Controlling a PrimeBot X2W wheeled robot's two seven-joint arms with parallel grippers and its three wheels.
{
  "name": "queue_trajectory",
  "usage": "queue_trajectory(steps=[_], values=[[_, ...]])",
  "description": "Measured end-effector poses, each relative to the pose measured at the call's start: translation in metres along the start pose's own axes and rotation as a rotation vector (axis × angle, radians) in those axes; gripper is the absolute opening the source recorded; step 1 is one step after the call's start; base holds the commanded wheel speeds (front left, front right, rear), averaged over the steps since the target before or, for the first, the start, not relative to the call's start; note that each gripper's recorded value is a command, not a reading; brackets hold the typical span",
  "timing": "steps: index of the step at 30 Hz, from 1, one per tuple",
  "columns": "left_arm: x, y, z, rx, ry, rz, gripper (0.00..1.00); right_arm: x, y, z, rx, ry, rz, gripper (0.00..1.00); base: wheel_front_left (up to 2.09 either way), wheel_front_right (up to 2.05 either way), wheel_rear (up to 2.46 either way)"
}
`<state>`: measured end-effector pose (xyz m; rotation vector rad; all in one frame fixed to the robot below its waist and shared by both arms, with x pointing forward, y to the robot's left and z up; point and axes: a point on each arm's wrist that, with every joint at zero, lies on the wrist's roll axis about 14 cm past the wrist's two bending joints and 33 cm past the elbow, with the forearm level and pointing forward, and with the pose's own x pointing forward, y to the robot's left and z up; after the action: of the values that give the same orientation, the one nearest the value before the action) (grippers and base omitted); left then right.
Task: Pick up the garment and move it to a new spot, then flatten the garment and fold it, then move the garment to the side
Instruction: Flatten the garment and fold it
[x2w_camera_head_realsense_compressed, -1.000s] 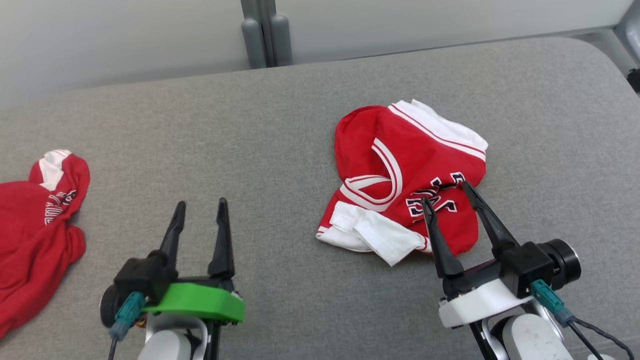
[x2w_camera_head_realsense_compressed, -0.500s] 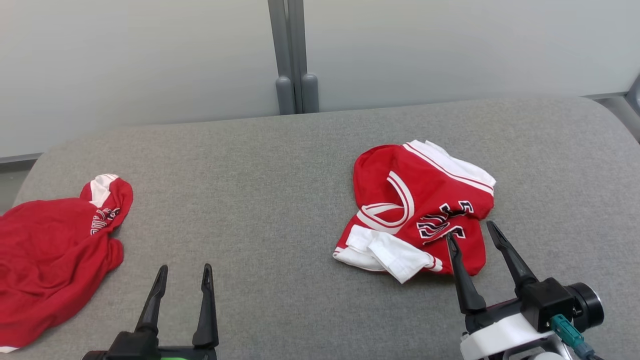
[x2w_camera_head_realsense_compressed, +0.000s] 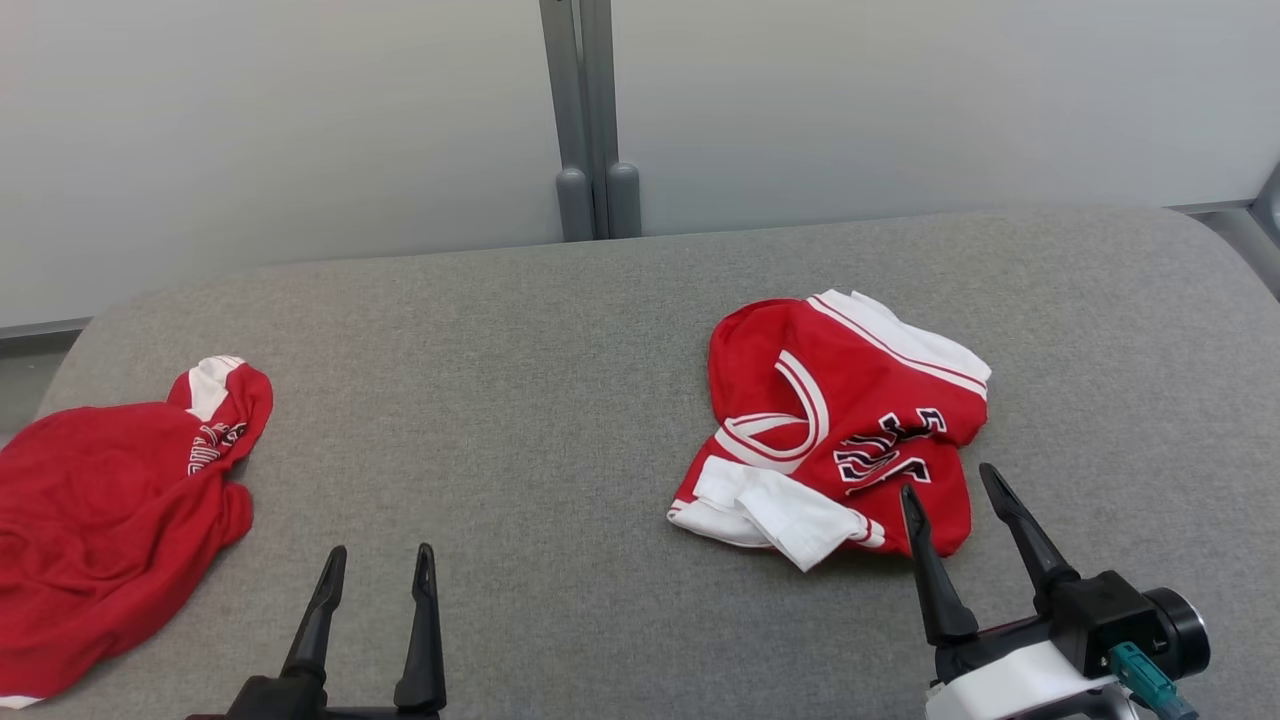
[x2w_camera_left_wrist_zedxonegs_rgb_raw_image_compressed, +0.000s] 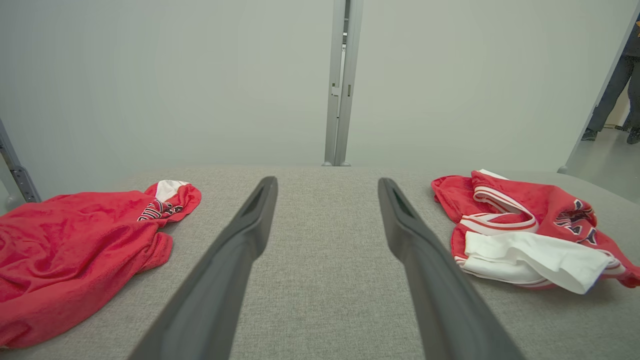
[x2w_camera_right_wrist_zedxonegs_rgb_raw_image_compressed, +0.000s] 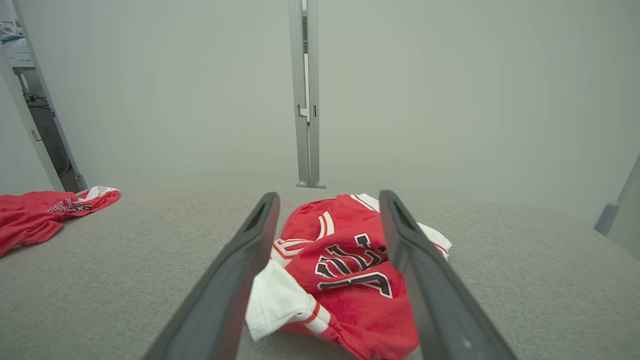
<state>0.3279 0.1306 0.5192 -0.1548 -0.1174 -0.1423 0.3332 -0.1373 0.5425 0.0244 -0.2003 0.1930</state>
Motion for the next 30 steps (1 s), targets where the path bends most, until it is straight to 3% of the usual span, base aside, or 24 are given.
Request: queue_trajectory(steps=[30], values=[[-0.0038, -0.0052, -0.0093, -0.008, 0.029, -0.009, 1.0, -0.0002, 0.0074, -0.0095, 0.022, 0.028, 0.02, 1.0, 0.0, 0.0, 0.0]])
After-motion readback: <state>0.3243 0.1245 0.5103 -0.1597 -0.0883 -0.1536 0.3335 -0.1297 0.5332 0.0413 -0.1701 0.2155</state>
